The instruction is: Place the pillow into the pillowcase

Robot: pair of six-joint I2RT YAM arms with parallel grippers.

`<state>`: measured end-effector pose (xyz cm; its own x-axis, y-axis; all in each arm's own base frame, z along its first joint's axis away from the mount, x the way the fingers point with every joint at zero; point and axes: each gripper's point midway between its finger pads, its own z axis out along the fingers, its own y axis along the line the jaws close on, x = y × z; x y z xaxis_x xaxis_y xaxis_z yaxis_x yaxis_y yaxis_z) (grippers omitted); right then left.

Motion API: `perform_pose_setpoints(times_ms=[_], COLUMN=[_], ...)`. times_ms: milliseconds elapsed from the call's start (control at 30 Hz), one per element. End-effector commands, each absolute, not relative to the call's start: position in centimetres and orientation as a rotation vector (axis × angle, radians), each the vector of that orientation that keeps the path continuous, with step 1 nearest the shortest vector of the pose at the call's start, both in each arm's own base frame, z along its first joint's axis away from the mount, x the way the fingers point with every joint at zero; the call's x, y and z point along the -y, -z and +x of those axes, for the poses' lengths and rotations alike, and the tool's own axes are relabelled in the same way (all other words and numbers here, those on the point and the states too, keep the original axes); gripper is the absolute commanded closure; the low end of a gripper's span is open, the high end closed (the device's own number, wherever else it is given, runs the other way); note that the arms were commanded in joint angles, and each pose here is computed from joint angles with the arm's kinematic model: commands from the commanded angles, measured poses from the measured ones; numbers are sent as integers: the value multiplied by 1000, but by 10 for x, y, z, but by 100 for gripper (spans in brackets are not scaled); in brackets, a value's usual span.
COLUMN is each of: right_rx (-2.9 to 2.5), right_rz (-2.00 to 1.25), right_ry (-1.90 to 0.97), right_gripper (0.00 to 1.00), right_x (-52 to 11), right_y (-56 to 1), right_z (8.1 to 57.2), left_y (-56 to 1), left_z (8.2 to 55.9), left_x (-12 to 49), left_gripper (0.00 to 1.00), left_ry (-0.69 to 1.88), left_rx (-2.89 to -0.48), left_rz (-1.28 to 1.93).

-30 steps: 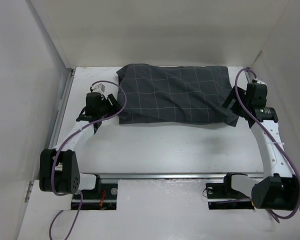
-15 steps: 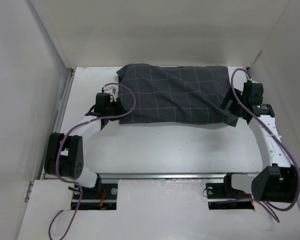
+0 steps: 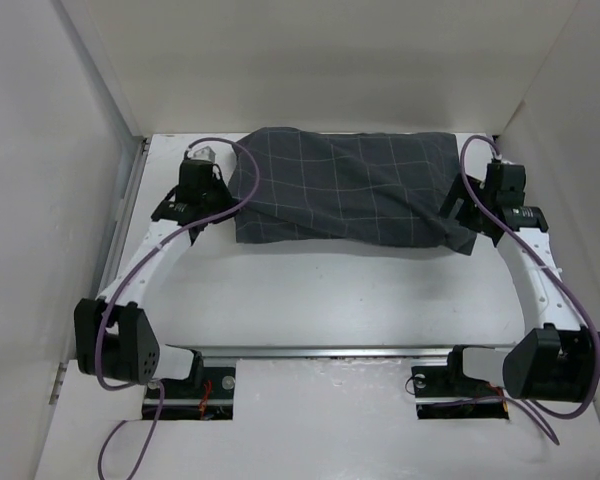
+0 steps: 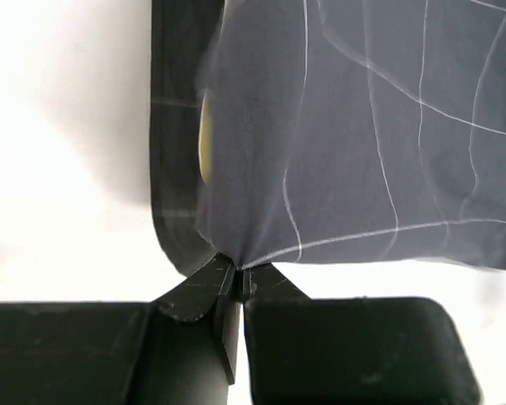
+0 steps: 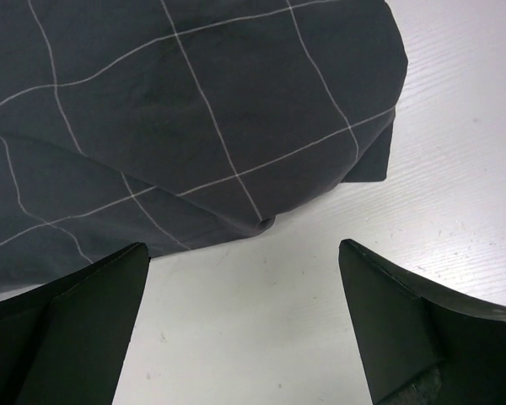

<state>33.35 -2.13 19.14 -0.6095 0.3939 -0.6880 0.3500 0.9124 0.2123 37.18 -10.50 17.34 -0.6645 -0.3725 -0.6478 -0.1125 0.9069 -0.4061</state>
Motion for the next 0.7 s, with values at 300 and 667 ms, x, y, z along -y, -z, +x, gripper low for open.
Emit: perform_pose_setpoints(times_ms=[300,667], right_rx=[-2305,-2147], right_rz=[506,375], right_ry=[-54,-162], right_gripper=[1,1], right_x=[25,10], right_y=[-181,-227], right_z=[351,367], left_y=[-63,-184], left_z=[230,338], left_x=[60,73], left_gripper=[74,0], left_ry=[26,252], left_rx=[-2803,-2353], left_rz=[-804,-652])
